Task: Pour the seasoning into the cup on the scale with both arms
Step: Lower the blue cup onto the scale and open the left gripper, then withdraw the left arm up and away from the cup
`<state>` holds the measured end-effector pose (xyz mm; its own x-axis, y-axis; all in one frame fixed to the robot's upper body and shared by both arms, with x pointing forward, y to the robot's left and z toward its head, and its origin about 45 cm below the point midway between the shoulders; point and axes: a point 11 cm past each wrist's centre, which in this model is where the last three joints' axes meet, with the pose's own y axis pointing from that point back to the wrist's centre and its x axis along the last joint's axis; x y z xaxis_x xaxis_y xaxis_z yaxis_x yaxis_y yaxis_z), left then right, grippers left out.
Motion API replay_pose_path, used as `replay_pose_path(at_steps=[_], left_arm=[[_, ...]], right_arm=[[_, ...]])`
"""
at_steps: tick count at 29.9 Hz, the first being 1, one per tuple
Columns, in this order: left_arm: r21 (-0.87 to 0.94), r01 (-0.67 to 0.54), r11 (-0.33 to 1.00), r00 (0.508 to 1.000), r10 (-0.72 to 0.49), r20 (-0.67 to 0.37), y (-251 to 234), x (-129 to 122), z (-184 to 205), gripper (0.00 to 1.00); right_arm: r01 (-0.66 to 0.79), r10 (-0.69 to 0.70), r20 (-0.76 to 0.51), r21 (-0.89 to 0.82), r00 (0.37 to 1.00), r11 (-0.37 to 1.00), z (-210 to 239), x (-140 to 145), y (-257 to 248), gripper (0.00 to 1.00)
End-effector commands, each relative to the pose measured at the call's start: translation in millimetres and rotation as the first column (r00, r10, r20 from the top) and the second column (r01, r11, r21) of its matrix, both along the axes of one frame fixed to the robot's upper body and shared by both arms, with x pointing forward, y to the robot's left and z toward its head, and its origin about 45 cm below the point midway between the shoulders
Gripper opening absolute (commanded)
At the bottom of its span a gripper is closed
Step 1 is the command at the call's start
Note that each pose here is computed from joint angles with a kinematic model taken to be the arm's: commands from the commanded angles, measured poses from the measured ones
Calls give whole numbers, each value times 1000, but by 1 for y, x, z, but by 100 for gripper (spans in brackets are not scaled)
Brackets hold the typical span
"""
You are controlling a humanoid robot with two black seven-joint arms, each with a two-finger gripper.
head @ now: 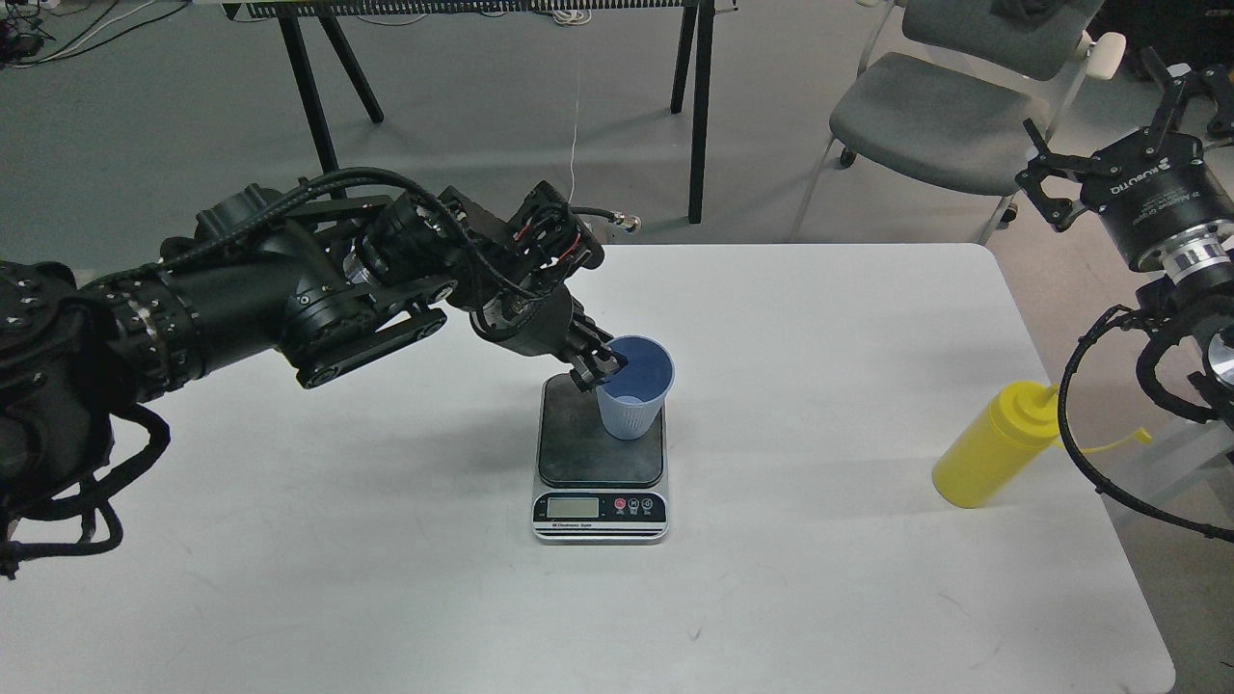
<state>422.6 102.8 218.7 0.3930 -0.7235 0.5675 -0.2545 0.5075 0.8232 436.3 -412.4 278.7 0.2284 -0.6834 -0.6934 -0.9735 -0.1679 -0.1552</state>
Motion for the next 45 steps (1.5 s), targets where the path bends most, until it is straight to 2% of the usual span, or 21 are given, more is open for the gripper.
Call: replay_pose_path(at_steps=[1,7,11,14,16,19,22,24,25,28,32,35,37,42,45], left_arm=[[-21,-8,1000,1000,8,0,-3,2,7,44],[-54,-24,998,1000,25,14,-6,10,26,53],[-170,-85,982,996,91,25,-13,28,74,58],[-375,-186,908,980,198,-7,-18,50,136,63],[-531,-286,797,951,306,-54,-2,71,183,71],[-739,-443,508,866,456,-206,45,102,233,78],[-844,-512,161,787,482,-385,92,119,261,86],[-834,-550,-53,729,456,-510,125,125,250,96],[-808,-572,-138,694,445,-567,142,127,233,96],[-751,-585,-306,626,419,-658,180,127,205,99],[-652,-581,-487,565,336,-754,212,122,170,99],[-581,-573,-579,530,279,-801,227,116,145,99],[-531,-574,-623,499,249,-830,235,111,123,99],[-469,-584,-662,456,211,-865,239,103,92,99],[-445,-584,-679,448,188,-874,238,102,84,99]], right_arm=[[-2,2,0,1,1000,1000,0,0,1,100],[-1,1,1,0,1000,1000,0,0,0,100],[2,-2,2,-5,1000,1000,2,0,-2,100],[7,-7,7,-3,1000,1000,4,-1,-4,100],[12,-12,12,-2,1000,1000,6,-1,-6,100],[26,-26,18,-13,1000,1000,11,-2,-15,100],[34,-34,19,-23,999,999,13,-4,-20,100],[36,-36,14,-24,999,999,11,-5,-21,100],[37,-37,13,-25,999,999,11,-5,-22,100],[54,-53,18,-46,998,997,17,-8,-33,100],[99,-98,14,-45,995,994,24,-17,-57,100],[153,-153,-13,45,988,987,24,-33,-82,100],[141,-138,-44,72,989,987,22,-46,-87,100],[193,-177,-146,106,973,975,-8,-83,-108,100],[257,-227,-219,117,949,959,-29,-109,-128,100]])
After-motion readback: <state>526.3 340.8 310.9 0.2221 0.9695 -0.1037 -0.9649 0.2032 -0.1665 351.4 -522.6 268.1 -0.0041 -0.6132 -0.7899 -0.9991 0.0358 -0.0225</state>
